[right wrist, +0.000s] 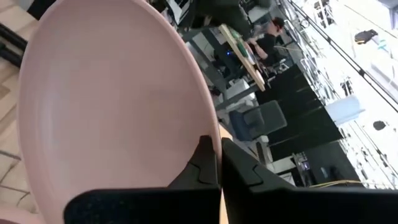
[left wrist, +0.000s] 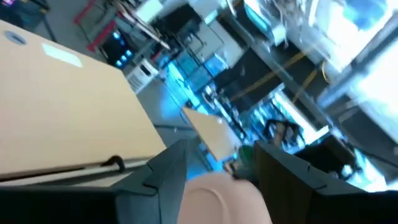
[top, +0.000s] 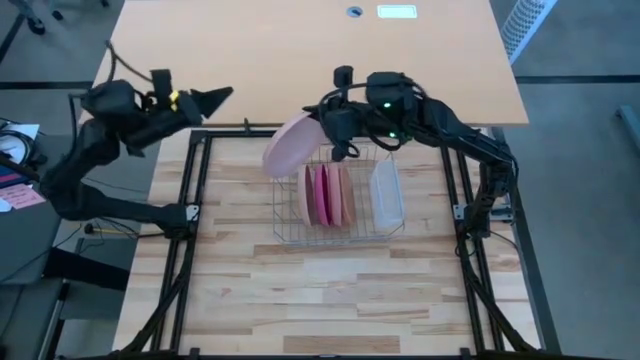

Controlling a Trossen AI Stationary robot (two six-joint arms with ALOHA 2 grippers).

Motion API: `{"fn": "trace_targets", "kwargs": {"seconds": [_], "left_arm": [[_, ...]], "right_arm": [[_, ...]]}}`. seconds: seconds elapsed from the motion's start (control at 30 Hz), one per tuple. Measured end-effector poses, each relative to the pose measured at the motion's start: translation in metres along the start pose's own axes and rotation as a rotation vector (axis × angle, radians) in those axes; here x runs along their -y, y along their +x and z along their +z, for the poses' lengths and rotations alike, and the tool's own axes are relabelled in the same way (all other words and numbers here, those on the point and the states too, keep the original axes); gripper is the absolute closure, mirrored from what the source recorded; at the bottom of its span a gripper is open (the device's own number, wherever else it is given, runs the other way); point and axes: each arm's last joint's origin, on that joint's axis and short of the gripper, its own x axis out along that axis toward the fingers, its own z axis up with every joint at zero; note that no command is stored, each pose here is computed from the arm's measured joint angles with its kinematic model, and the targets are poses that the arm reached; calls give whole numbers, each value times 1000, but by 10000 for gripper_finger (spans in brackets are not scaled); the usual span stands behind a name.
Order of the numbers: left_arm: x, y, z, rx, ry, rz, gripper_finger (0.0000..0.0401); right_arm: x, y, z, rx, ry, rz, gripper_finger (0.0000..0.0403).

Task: Sort dishes
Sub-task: Put the beige plate in the dish rack

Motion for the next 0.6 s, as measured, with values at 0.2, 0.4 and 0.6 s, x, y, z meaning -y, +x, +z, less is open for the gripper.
{"fn": "trace_targets", "kwargs": {"seconds": [0.2, 0.4, 0.6], "left_arm": [[14, 22, -12, -144, 169, 41, 184], [32, 54, -36, -316, 239, -18, 177], [46, 64, -49, -360, 485, 122, 177]], "right_arm": [[-12, 23, -10, -52, 3, 47, 402], [-19, 34, -12, -68, 48, 64, 402], [-22, 39, -17, -93, 46, 81, 401]]}}
